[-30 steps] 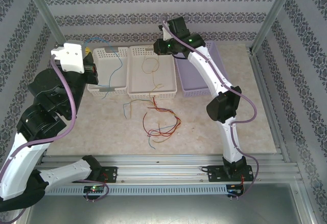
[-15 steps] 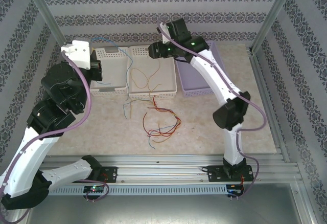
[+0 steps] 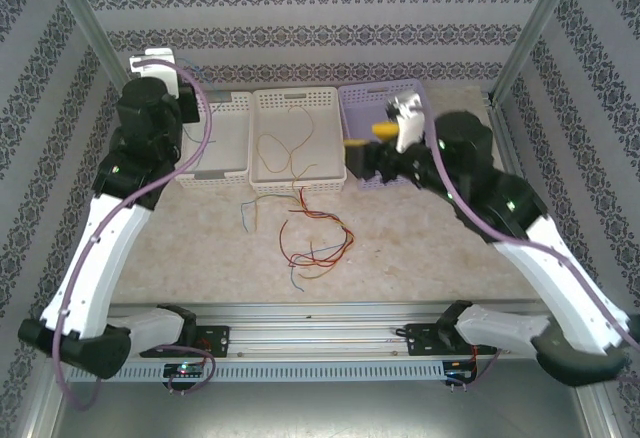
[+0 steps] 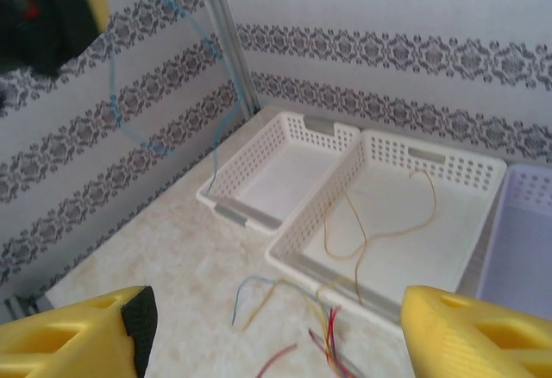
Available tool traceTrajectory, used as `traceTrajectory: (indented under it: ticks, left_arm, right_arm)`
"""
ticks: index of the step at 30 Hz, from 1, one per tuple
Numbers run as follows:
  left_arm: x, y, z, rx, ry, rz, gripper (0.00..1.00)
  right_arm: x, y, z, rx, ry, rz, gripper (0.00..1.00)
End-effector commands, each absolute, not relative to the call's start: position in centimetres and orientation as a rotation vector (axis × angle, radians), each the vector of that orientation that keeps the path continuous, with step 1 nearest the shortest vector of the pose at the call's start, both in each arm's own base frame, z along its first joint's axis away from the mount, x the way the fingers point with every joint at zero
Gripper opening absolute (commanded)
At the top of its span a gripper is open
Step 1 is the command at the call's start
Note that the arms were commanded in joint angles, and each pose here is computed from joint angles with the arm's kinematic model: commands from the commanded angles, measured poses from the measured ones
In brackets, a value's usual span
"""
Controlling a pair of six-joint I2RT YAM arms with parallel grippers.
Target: Untangle the cables
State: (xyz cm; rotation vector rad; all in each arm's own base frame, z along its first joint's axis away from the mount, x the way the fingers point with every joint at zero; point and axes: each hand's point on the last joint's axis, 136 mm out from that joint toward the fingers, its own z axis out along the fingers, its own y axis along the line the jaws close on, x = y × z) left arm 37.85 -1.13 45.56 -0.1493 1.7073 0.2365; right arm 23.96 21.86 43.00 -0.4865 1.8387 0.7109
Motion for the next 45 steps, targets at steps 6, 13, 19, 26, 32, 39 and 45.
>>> traceTrajectory:
  ticks: [6,13,19,26,32,39,45]
  left_arm:
    - [45.5,-0.3,40.7,-0.248,1.758,0.174,0.00]
    - [49.4,0.1,30.6,-0.309,1.937,0.121,0.00]
    - [50.2,-0.5,26.5,-0.329,2.030,0.040,0.23]
    - [50.7,-0.6,26.1,-0.314,2.095,0.052,0.44]
    - [48.4,-2.0,29.6,-0.328,2.076,-0.091,0.82]
    - [42.1,-6.3,31.2,-0.324,2.105,-0.360,0.97]
    - [35.7,-10.0,26.5,-0.250,2.243,-0.411,0.99]
  right_arm:
    - [18.1,17.2,40.3,-0.405,1.802,0.782,0.76]
    - [16.6,16.0,37.0,-0.389,1.837,0.797,0.77]
    - [16.8,16.8,35.2,-0.396,1.879,0.825,0.77]
    - [16.5,17.5,34.6,-0.417,1.902,0.863,0.77]
    - [16.9,18.2,32.2,-0.426,1.978,0.857,0.78]
    - [19.2,20.4,26.0,-0.423,2.141,0.800,0.79]
    - [20.2,23.7,20.6,-0.484,2.254,0.746,0.79]
